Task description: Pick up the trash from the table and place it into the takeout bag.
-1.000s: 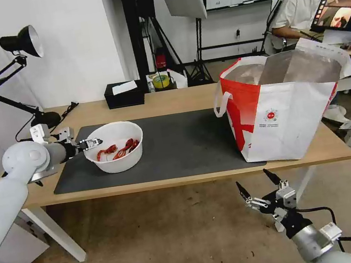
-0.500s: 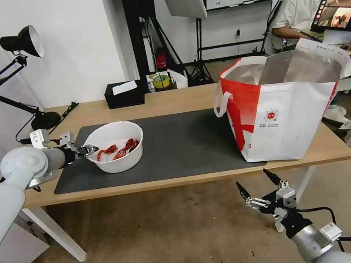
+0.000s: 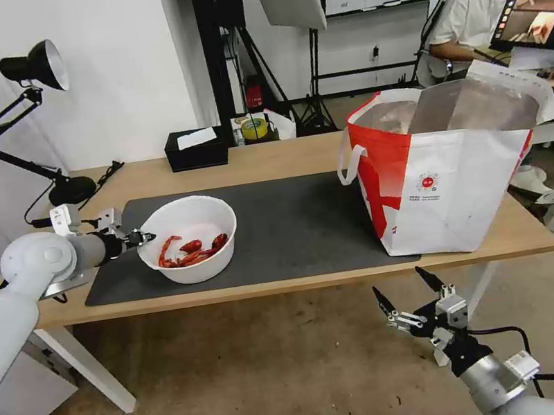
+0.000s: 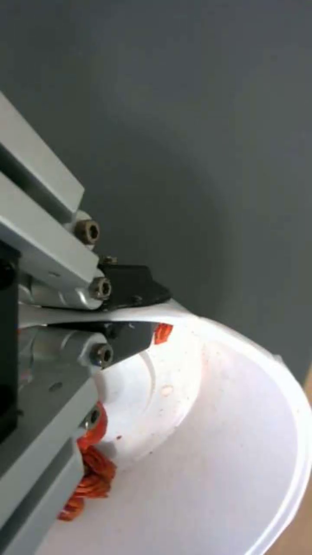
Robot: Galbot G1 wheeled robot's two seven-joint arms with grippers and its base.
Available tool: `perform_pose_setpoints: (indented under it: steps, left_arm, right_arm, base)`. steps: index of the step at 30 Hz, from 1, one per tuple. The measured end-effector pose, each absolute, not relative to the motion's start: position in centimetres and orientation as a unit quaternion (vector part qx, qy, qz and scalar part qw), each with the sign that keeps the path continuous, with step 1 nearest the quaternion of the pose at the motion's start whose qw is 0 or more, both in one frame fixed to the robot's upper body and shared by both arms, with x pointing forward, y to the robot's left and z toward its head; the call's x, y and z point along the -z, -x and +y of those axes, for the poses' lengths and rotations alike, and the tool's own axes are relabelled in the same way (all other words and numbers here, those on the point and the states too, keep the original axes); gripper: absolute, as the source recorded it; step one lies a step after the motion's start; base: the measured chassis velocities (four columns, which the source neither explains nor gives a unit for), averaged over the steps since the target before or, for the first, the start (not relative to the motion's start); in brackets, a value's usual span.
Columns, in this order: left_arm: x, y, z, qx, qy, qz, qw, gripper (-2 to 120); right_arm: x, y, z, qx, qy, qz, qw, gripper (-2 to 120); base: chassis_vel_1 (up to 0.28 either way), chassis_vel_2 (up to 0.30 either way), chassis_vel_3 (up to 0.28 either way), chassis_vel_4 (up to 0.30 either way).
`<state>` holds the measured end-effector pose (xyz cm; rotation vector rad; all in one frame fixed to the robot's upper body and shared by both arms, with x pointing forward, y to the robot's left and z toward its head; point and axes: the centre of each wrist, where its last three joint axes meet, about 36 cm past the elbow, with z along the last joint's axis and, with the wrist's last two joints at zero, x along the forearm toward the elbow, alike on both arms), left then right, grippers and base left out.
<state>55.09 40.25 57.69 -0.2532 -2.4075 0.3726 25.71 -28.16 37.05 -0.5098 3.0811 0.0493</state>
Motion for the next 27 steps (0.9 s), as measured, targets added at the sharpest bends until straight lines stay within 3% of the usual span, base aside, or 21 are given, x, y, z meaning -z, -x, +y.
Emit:
perform_pose_setpoints:
  steps: [7, 16, 27]
  left_arm:
    - [-61.4, -55.0, 38.3, -0.147, 0.134, -0.932, 0.303, 0]
    - [-66.9, -56.4, 32.0, -0.146, 0.212, -0.931, 0.26, 0]
    - [-69.3, -58.4, 25.5, -0.14, 0.266, -0.921, 0.249, 0]
  right_arm:
    - [-37.0, -25.7, -28.2, -0.016, 0.163, 0.986, 0.009, 100]
    - [-37.0, -25.7, -28.2, -0.016, 0.163, 0.986, 0.009, 100]
    - [-37.1, -25.7, -28.2, -0.016, 0.163, 0.986, 0.009, 100]
  base:
    - [0.0, 0.0, 0.0, 0.0]
    - [0.0, 0.0, 0.0, 0.0]
    - [0.0, 0.0, 0.0, 0.0]
